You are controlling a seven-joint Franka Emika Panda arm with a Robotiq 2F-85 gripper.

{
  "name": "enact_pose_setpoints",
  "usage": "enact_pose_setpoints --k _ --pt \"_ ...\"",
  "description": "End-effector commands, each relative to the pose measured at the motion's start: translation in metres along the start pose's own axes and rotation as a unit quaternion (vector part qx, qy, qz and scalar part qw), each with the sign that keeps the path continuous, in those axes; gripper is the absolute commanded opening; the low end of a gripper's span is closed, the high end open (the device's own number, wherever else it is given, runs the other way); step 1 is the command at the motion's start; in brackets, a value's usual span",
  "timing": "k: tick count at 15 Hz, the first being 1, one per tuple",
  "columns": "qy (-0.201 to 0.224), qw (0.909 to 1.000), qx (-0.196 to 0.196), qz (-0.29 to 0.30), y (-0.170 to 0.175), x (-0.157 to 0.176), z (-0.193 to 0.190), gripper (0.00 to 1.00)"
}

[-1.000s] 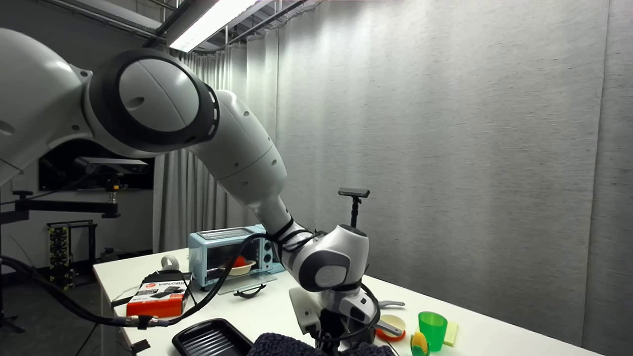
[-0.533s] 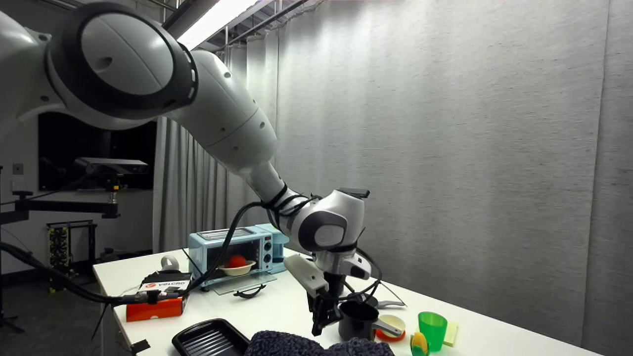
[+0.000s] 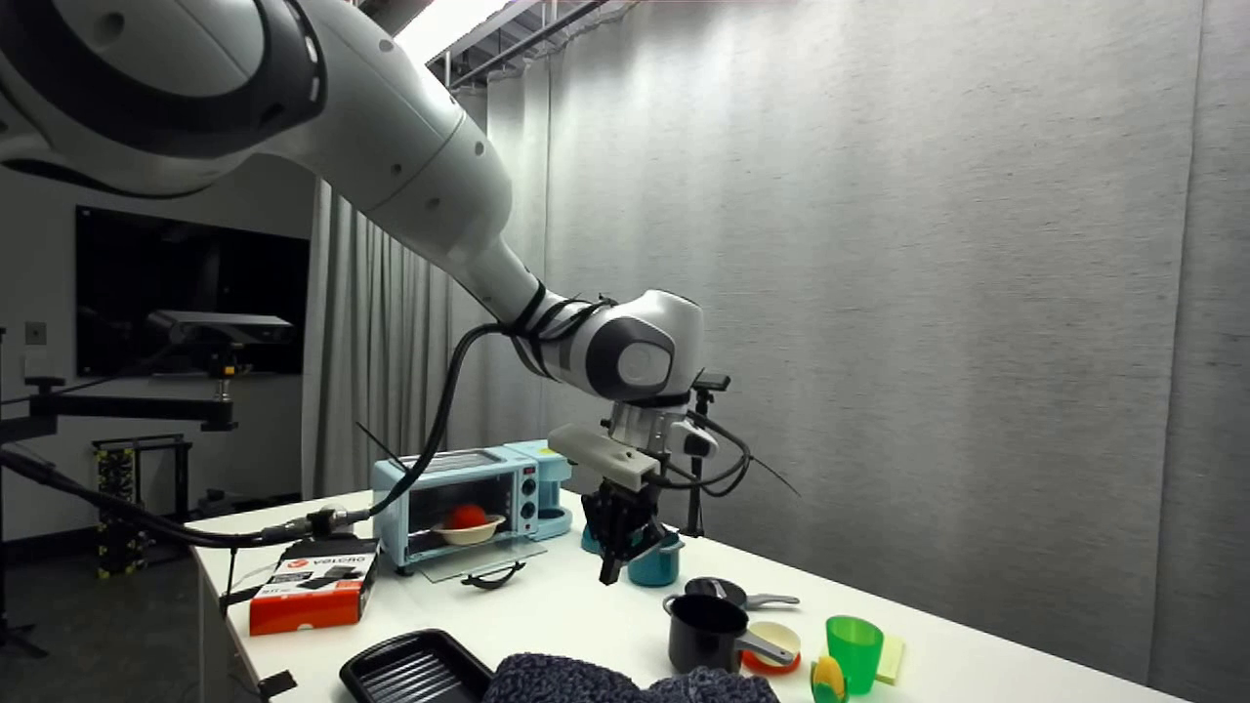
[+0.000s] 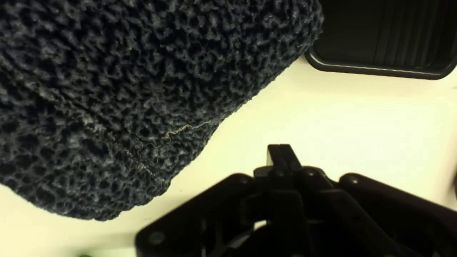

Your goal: Move the blanket to the right

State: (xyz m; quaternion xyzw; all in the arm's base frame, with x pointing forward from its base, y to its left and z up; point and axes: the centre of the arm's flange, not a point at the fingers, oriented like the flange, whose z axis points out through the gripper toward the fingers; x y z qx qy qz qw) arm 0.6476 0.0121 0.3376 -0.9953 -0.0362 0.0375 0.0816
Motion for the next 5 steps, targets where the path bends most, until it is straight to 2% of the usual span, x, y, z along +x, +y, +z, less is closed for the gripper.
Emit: enact_pose_setpoints --k 1,4,5 --pt "0.000 0.9999 0.001 -0.011 -0.004 -0.001 -0.008 0.03" --pt "0.002 0.9997 0.002 -0.025 -0.009 -0.003 -0.019 0.25" --pt "0.002 0.9997 0.002 -0.026 -0.009 -0.003 -0.019 0.26"
